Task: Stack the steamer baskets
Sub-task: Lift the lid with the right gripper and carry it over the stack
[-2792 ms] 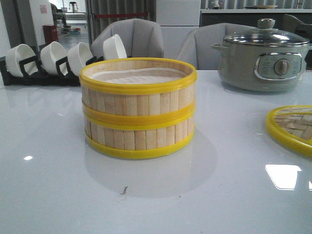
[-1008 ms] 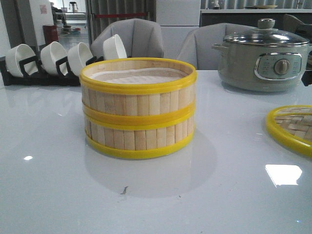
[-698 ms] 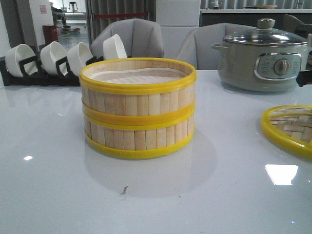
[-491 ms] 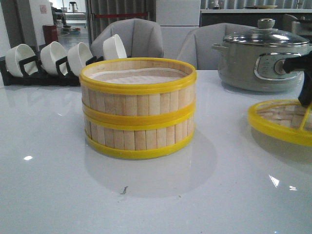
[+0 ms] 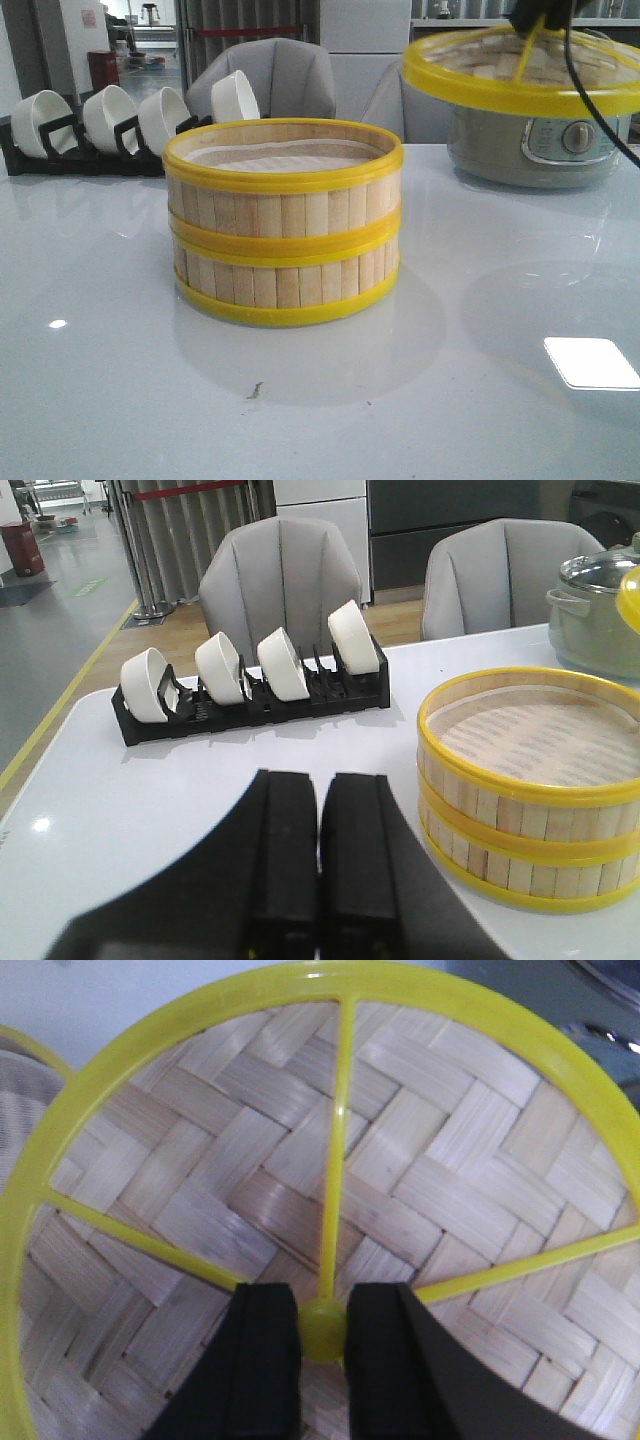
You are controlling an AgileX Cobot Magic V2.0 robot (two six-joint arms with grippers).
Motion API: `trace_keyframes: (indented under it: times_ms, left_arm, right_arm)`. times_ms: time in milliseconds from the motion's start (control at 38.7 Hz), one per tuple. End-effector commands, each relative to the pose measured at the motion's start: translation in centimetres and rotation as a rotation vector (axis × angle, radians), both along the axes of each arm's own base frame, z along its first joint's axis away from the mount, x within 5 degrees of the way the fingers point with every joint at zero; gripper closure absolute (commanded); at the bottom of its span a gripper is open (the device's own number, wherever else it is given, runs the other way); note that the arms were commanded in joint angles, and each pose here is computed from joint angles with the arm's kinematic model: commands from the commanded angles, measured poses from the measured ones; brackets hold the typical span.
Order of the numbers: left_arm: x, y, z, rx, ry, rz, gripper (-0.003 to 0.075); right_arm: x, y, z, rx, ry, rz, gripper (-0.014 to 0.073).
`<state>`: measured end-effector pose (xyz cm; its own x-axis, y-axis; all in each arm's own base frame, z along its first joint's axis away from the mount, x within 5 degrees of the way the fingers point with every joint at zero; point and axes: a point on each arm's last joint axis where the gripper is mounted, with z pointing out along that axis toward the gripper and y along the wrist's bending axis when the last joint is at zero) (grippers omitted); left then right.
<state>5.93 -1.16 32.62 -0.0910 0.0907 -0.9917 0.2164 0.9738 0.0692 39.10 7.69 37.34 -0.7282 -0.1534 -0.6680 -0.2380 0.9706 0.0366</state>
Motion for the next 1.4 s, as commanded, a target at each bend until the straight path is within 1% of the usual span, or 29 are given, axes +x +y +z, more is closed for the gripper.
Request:
trace_keyframes:
  times_ms: [0, 155, 284, 414, 543, 776, 931, 1370]
  left_arm:
    - [0.0, -0.1, 1.6, -0.032, -0.102, -0.007, 0.0636]
    - [0.0, -0.1, 1.6, -0.032, -0.102, -0.007, 0.0636]
    - [0.0, -0.1, 1.6, -0.032, -0.102, -0.007, 0.0636]
    - [0.0, -0.1, 1.6, -0.032, -0.102, -0.007, 0.0636]
    - [0.0, -0.1, 1.6, -0.032, -0.102, -0.007, 0.0636]
    - [0.0, -0.1, 1.6, -0.032, -0.102, -0.007, 0.0636]
    - [0.0, -0.1, 1.6, -0.032, -0.102, -0.007, 0.0636]
    - [0.0, -0.1, 1.6, -0.032, -0.102, -0.007, 0.0636]
  right_arm:
    - [-1.8, 2.6, 4.9, 0.037, -0.165, 0.073, 0.054]
    - [-2.3, 7.3, 5.2, 0.06, -0.179, 0.189, 0.054]
    - [-2.3, 10.7, 4.3, 0.079, -0.161, 0.267, 0.054]
    - [-1.7, 13.0, 2.8, 0.1, -0.138, 0.306, 0.054]
    - [-0.8, 14.8, 1.6, 0.094, -0.117, 0.333, 0.054]
    - [0.6, 16.1, 0.5, 0.094, -0.113, 0.345, 0.054]
    - [0.8, 16.3, -0.2, 0.085, -0.091, 0.346, 0.054]
    - [1.2, 16.5, -0.8, 0.082, -0.084, 0.345, 0.054]
